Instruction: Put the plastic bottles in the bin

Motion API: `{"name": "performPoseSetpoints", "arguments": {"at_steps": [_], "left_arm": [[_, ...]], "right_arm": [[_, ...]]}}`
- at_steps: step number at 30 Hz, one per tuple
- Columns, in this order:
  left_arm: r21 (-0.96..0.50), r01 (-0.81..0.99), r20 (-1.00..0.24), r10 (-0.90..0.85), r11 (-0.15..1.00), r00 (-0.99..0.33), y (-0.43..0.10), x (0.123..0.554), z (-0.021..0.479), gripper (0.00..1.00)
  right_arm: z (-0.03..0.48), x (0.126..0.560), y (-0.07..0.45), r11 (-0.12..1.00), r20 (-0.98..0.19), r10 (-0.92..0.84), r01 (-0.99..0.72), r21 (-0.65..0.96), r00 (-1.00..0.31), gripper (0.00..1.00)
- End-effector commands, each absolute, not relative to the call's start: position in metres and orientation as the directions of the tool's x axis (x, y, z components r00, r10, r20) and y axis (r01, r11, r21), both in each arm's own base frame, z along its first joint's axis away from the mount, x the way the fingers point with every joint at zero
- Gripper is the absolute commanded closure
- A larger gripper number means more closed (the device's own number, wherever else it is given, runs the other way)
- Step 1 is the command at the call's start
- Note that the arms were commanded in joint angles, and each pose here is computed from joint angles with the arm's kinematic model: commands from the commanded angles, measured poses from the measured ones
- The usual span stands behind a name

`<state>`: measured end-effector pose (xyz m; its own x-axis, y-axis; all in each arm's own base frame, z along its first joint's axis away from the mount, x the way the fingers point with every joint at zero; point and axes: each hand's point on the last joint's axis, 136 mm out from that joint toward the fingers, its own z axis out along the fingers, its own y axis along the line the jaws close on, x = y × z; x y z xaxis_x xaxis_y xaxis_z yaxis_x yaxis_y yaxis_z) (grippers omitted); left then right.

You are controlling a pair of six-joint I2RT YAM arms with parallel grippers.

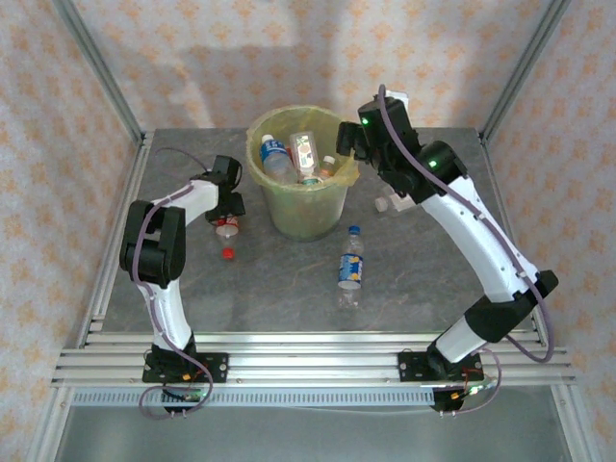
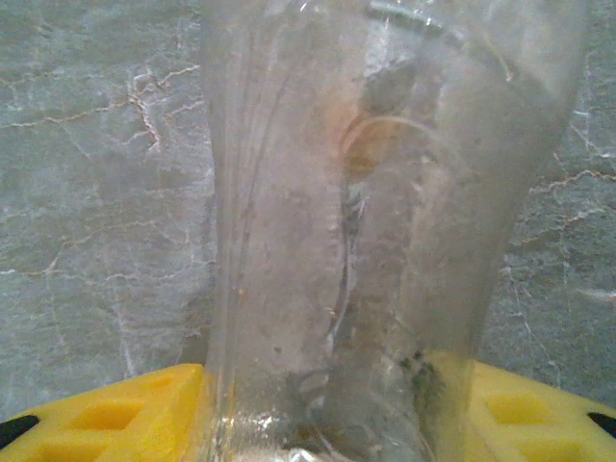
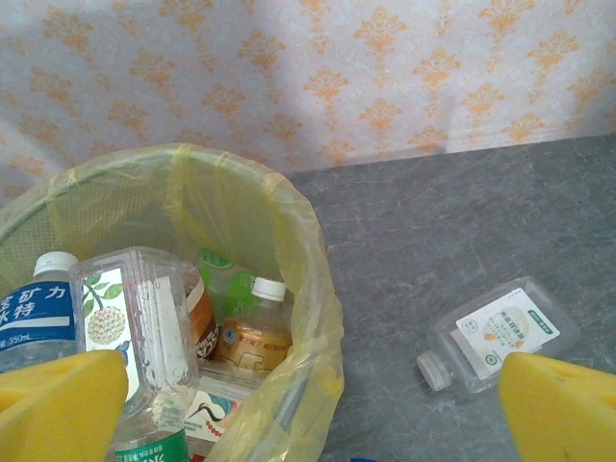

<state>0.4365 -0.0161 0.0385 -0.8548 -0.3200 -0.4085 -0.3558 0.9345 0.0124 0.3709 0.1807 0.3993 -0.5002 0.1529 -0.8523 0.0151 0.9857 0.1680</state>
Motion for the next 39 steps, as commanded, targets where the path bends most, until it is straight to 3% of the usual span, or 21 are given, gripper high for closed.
{"name": "performPoseSetpoints", "arguments": {"at_steps": [1,13,20,25,32,39], "left_arm": [[-0.004,-0.376,-0.506,-0.326,0.927,-0.798,-0.005,0.436,0.093,0.56],[0.002,-0.254,-0.793,-0.153,0.967,-0.59,-0.003,0.419,0.283,0.6],[0.083,-0.018,-0.914,0.069,0.996,-0.401,-0.048,0.422,0.383,0.59],[0.226,0.14,-0.919,0.259,0.964,-0.298,-0.099,0.429,0.406,0.59],[0.234,0.317,-0.944,0.292,0.919,-0.151,-0.154,0.423,0.429,0.59],[0.416,0.42,-0.895,0.446,0.806,0.03,-0.193,0.42,0.434,0.58]], "right_arm": [[0.418,0.363,0.17,0.976,-0.873,0.204,0.027,0.214,-0.443,0.01],[0.419,0.352,0.16,0.969,-0.883,0.237,0.027,0.247,-0.406,0.01],[0.413,0.354,0.162,0.966,-0.874,0.245,0.029,0.257,-0.419,0.01],[0.413,0.355,0.161,0.945,-0.844,0.305,0.034,0.324,-0.44,0.01],[0.431,0.354,0.202,0.831,-0.775,0.369,-0.191,0.522,-0.513,0.01],[0.463,0.354,0.217,0.781,-0.784,0.365,-0.293,0.551,-0.502,0.01]]}}
